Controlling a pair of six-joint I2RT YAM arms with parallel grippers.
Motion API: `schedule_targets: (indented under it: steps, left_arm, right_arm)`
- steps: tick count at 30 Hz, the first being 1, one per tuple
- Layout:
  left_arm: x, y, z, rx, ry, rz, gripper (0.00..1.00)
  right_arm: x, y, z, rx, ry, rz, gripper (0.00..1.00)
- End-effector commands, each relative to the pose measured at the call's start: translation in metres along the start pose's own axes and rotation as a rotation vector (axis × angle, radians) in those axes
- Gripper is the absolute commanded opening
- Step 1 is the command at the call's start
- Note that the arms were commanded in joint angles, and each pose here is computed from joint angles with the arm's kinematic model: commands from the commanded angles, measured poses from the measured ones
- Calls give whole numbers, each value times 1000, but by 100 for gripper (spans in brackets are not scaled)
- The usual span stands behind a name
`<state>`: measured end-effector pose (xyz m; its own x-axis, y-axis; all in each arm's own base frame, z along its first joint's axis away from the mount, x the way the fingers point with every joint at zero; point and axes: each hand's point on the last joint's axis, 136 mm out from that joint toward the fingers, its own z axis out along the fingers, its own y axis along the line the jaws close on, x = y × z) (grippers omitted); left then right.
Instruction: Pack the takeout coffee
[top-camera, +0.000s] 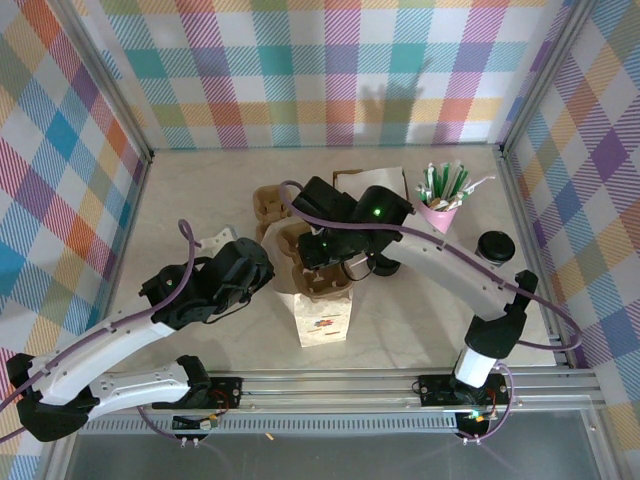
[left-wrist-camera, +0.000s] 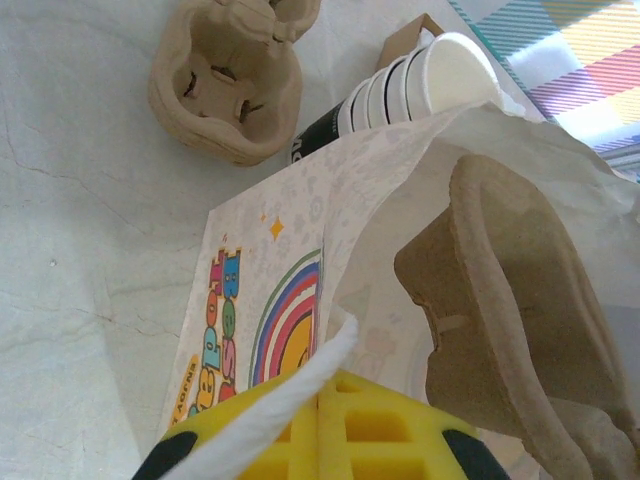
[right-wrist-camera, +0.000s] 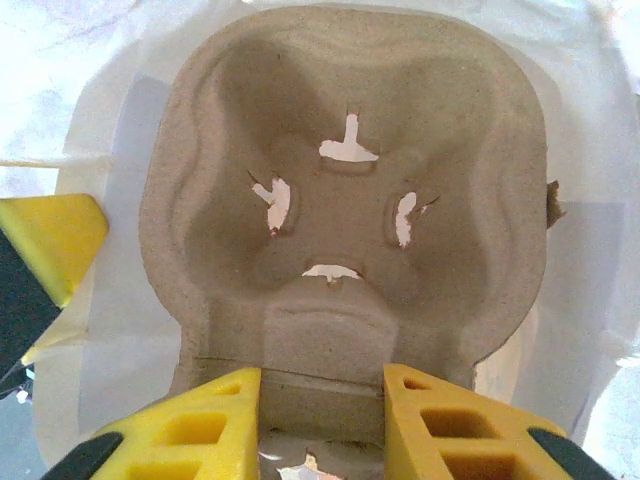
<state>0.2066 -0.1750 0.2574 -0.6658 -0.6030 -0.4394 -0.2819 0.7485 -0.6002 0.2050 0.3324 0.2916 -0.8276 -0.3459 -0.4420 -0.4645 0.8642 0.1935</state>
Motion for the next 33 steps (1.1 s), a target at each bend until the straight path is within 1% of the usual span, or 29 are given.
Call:
schedule_targets:
  steps: [1, 8, 15, 27, 33]
  left_arm:
    - [2, -8, -6, 27, 20, 20, 3]
    - [5, -8, -5, 25, 37, 37, 3]
    - [12, -15, 0, 31, 67, 59, 3]
    - [10, -21, -1, 50, 60, 39, 3]
    - [13, -20, -1, 45, 79, 36, 3]
  right_arm:
    - [-10, -1, 0, -2, -11, -16, 30]
    - [-20, 0, 1, -8, -29, -15, 30]
    - [-22, -2, 10, 7, -27, -20, 30]
    - [-19, -8, 28, 31, -35, -58, 30]
    - [-22, -11, 35, 36, -40, -68, 30]
